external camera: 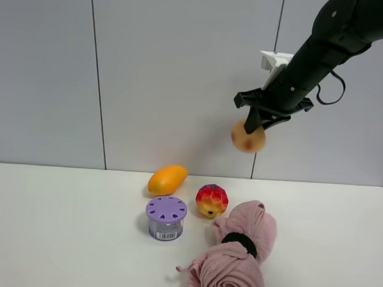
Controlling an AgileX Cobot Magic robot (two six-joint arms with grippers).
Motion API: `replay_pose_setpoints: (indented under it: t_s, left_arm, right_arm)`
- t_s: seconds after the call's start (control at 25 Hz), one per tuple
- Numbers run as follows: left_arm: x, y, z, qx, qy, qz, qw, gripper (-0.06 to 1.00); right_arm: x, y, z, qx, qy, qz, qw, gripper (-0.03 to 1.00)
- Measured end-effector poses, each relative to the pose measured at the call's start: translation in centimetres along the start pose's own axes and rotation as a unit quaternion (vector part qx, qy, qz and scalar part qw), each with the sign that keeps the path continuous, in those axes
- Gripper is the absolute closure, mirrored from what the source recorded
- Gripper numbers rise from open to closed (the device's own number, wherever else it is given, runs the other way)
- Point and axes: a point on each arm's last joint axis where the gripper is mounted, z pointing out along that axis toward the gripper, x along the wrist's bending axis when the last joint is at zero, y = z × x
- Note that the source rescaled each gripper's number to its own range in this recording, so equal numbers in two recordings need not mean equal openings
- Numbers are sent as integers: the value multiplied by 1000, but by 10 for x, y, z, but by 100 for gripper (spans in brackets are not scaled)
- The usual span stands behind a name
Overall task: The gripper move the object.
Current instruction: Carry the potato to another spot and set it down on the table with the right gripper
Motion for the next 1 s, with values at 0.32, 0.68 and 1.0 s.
replay_pose_setpoints:
  t_s: [0.32,0.68,1.0]
  left_arm:
    - [0,0,0,0,0,0,1000,-6]
    - [0,0,0,0,0,0,1000,-6]
    - [0,0,0,0,0,0,1000,-6]
  right_arm:
    - [104,1,-10,1,144,-167,975,97]
    - [205,-17,-15,-7,200,-304,931,97]
    - [221,-48,4,103,225,-356,901,97]
